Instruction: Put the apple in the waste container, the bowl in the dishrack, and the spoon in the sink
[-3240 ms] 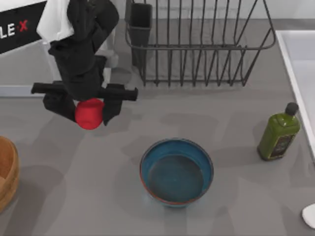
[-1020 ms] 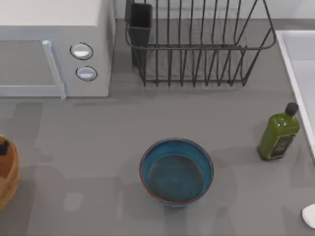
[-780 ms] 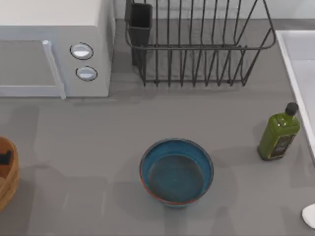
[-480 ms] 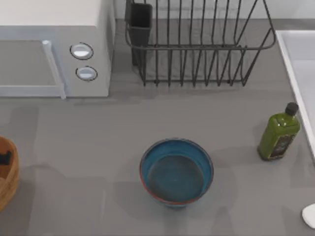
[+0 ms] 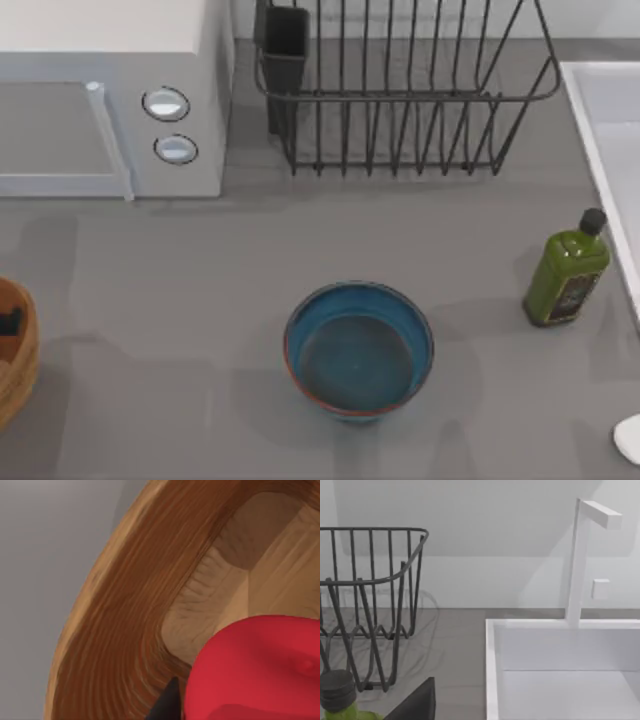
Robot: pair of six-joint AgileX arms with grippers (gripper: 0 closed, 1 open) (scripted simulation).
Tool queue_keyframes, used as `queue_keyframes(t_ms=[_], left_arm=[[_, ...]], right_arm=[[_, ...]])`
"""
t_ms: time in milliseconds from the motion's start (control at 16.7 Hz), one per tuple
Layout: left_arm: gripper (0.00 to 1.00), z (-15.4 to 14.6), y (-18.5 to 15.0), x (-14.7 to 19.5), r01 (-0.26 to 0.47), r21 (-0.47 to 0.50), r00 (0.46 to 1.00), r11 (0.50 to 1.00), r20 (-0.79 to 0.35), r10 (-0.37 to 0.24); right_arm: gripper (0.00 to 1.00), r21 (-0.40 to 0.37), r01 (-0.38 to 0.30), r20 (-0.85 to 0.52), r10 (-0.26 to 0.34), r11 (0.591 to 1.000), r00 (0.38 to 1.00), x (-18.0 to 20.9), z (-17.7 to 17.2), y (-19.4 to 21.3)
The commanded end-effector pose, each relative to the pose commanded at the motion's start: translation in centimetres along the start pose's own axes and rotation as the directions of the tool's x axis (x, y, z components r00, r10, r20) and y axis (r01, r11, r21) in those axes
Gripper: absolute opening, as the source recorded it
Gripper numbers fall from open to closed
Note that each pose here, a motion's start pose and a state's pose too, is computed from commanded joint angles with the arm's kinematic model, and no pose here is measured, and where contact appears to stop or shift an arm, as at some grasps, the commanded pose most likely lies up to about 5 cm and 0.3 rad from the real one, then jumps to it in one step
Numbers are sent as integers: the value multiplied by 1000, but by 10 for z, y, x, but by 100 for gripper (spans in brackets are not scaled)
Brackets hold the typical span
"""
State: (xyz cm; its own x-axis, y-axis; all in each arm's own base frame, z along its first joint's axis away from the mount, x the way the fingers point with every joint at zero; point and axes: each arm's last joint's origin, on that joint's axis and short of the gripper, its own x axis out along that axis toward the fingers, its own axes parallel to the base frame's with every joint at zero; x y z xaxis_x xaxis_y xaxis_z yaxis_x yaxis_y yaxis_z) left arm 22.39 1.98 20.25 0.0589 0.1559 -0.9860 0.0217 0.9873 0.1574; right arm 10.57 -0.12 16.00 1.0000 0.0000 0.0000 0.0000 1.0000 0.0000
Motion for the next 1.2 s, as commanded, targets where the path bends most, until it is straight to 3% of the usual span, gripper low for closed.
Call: queue_keyframes(t_ms=[180, 240, 840, 1020, 1200], left_arm=[[98, 0, 0, 0, 0, 0, 1000, 1000, 0, 0], [100, 0, 0, 0, 0, 0, 1000, 1000, 0, 0], [100, -2, 0, 0, 1, -1, 1000, 1000, 12, -1], [100, -13, -3, -2, 4, -17, 994, 1000, 107, -2], [100, -34, -6, -7, 16, -46, 953, 999, 303, -1]], right_arm=[[100, 0, 0, 0, 0, 1000, 1000, 0, 0, 0], [100, 0, 0, 0, 0, 1000, 1000, 0, 0, 0], [100, 0, 0, 0, 0, 1000, 1000, 0, 0, 0], [100, 0, 0, 0, 0, 1000, 1000, 0, 0, 0], [100, 0, 0, 0, 0, 1000, 1000, 0, 0, 0]])
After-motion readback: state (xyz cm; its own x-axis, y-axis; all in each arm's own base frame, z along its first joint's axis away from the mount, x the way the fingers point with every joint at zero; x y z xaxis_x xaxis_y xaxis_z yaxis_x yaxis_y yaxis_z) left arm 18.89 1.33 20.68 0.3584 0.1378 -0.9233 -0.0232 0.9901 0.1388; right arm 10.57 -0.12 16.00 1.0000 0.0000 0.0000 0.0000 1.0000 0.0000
